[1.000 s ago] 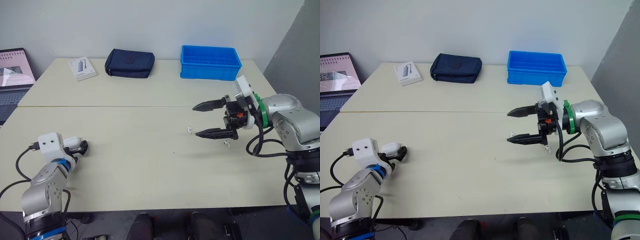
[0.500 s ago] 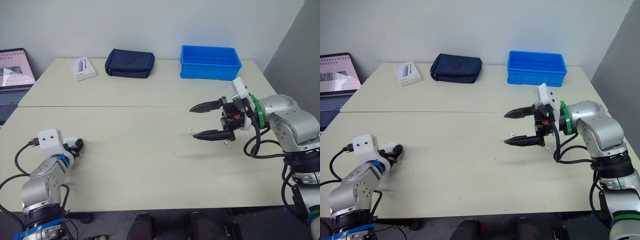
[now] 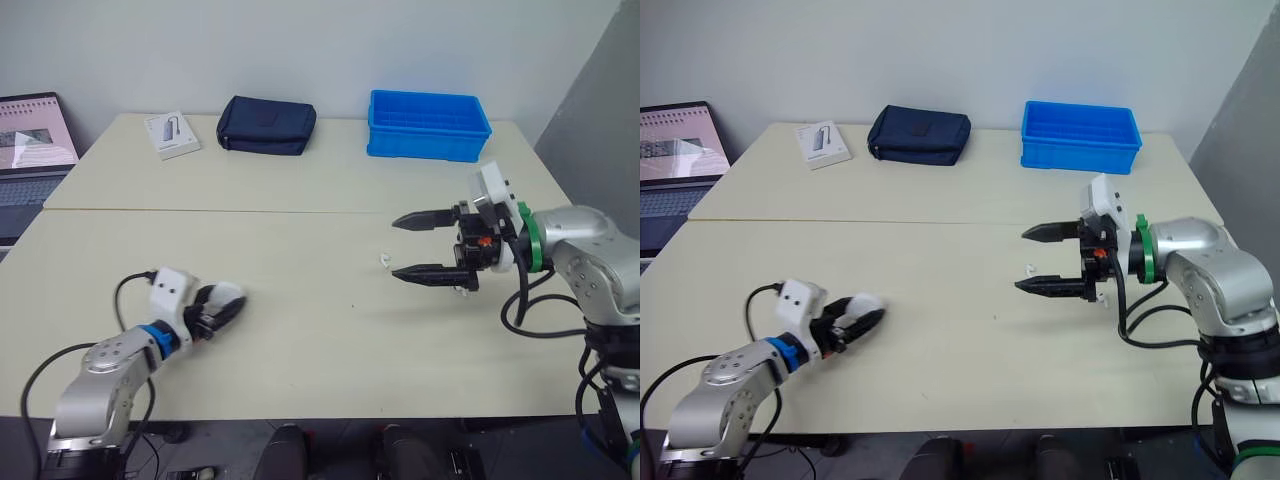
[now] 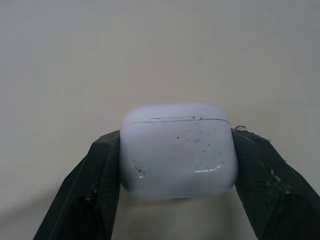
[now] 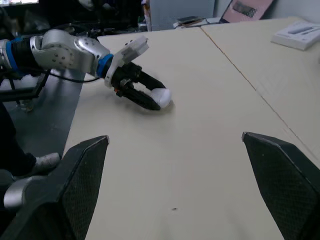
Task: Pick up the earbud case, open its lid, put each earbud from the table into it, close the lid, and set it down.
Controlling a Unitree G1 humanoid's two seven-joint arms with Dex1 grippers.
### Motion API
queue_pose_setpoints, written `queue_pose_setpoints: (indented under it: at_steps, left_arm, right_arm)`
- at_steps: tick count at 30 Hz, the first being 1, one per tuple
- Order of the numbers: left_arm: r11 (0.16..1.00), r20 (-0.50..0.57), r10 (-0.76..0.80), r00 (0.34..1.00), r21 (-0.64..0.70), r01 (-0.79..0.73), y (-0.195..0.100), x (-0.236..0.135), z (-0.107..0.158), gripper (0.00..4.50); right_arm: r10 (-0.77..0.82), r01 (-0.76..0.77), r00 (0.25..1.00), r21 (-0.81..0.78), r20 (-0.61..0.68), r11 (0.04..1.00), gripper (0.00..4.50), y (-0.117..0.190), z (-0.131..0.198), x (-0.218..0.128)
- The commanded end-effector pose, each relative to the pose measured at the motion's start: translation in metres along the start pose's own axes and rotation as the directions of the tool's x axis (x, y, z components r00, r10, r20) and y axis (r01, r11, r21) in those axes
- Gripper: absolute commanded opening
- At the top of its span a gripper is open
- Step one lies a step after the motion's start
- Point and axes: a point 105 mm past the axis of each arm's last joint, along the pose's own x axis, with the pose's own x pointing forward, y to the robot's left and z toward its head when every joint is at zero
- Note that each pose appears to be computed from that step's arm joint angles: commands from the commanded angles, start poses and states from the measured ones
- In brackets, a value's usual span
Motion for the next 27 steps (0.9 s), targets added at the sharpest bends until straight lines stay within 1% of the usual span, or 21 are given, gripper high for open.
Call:
queue_pose_setpoints:
  at_steps: [1, 3, 6, 9, 13, 17, 19, 23, 27]
  left_arm:
    - [0.917, 0.07, -0.336, 0.939, 0.253, 0.309, -0.063, 0.013, 0.028, 2.8]
    - [0.877, 0.1, -0.412, 0.906, 0.312, 0.365, -0.083, 0.02, 0.035, 2.8]
    - [0.795, 0.138, -0.512, 0.848, 0.45, 0.406, -0.105, 0.03, 0.045, 2.8]
    - [0.738, 0.155, -0.57, 0.807, 0.529, 0.419, -0.113, 0.033, 0.052, 2.8]
    - [0.674, 0.184, -0.616, 0.766, 0.626, 0.392, -0.117, 0.04, 0.063, 2.8]
    - [0.635, 0.208, -0.645, 0.736, 0.682, 0.363, -0.119, 0.043, 0.07, 2.8]
    - [0.629, 0.224, -0.652, 0.724, 0.693, 0.352, -0.119, 0.043, 0.074, 2.8]
    - [0.601, 0.216, -0.676, 0.705, 0.715, 0.357, -0.123, 0.041, 0.074, 2.8]
    - [0.593, 0.219, -0.684, 0.696, 0.723, 0.354, -0.124, 0.04, 0.075, 2.8]
  right_arm:
    - [-0.01, 0.004, 0.998, 0.109, 0.061, 0.994, 4.5, 0.022, 0.01, 0.0]
    - [-0.026, 0.014, 0.998, 0.197, 0.06, 0.98, 4.5, 0.032, 0.004, 0.003]
    - [-0.049, 0.048, 0.999, 0.32, -0.006, 0.946, 4.5, 0.044, -0.015, 0.011]
    - [-0.039, 0.057, 0.998, 0.429, -0.05, 0.902, 4.5, 0.051, -0.028, 0.018]
    - [-0.049, 0.093, 0.994, 0.51, -0.098, 0.855, 4.5, 0.052, -0.042, 0.03]
    - [-0.037, 0.079, 0.996, 0.572, -0.085, 0.816, 4.5, 0.055, -0.045, 0.041]
    - [-0.04, 0.083, 0.996, 0.585, -0.086, 0.807, 4.5, 0.054, -0.047, 0.044]
    - [-0.035, 0.068, 0.997, 0.608, -0.066, 0.791, 4.5, 0.052, -0.044, 0.052]
    - [-0.04, 0.064, 0.998, 0.629, -0.051, 0.775, 4.5, 0.049, -0.043, 0.057]
